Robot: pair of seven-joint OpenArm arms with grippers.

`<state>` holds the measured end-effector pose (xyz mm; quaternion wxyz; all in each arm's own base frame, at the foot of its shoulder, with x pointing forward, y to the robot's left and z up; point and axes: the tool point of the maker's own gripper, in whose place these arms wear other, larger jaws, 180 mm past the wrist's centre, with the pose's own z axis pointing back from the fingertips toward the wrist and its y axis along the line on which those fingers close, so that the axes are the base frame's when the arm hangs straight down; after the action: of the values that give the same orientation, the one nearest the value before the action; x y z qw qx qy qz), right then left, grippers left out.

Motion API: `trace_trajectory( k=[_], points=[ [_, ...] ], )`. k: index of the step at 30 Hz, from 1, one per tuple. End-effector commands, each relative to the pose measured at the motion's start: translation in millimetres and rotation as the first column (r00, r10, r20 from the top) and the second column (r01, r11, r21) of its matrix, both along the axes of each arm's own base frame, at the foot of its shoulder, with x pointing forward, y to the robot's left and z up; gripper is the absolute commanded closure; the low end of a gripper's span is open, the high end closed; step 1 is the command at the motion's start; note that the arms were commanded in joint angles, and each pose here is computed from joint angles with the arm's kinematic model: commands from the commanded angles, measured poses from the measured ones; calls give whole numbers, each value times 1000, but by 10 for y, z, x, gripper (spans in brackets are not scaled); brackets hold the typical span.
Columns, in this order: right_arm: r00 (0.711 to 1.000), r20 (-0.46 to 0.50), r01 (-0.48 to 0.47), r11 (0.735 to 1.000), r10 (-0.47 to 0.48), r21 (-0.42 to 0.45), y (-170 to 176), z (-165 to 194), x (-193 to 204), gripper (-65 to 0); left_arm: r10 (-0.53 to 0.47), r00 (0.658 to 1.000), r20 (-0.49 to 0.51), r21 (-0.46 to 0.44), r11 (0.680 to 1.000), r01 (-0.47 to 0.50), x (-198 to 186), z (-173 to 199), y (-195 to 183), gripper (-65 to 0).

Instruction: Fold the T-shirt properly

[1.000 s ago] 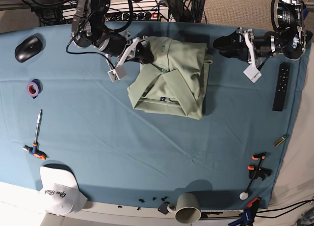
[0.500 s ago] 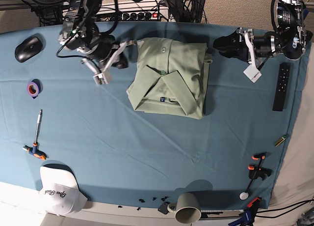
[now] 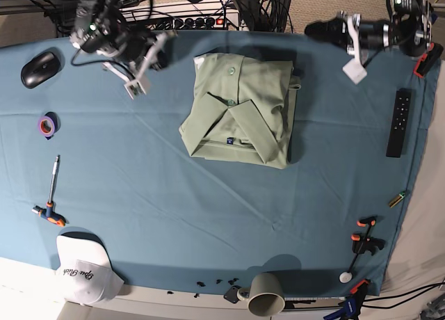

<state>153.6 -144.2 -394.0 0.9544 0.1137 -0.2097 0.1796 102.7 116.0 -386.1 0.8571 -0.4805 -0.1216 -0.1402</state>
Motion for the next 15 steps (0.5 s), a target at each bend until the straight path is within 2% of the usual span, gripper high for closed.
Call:
trace_trajectory(
  k=[1,8,12,15],
  points=[
    [1000,-22,-22,999,21,-44,-89,13,-100,0,-2,1000,2,-6,1000,2,-41,48,37,0],
    [977,-179,-140,981,115,-136,-343,-19,-766,0,-7,993,-119,3,1000,8,-511,-43,68,0],
    [949,-267,-209,969,169,-131,-386,-60,-1133,0,-7,986,-169,2,1000,8,-708,-65,68,0],
    [935,-287,-244,965,207,-98,-334,-66,-1298,0,-2,984,-178,3,1000,3,-719,-83,78,0]
  ],
)
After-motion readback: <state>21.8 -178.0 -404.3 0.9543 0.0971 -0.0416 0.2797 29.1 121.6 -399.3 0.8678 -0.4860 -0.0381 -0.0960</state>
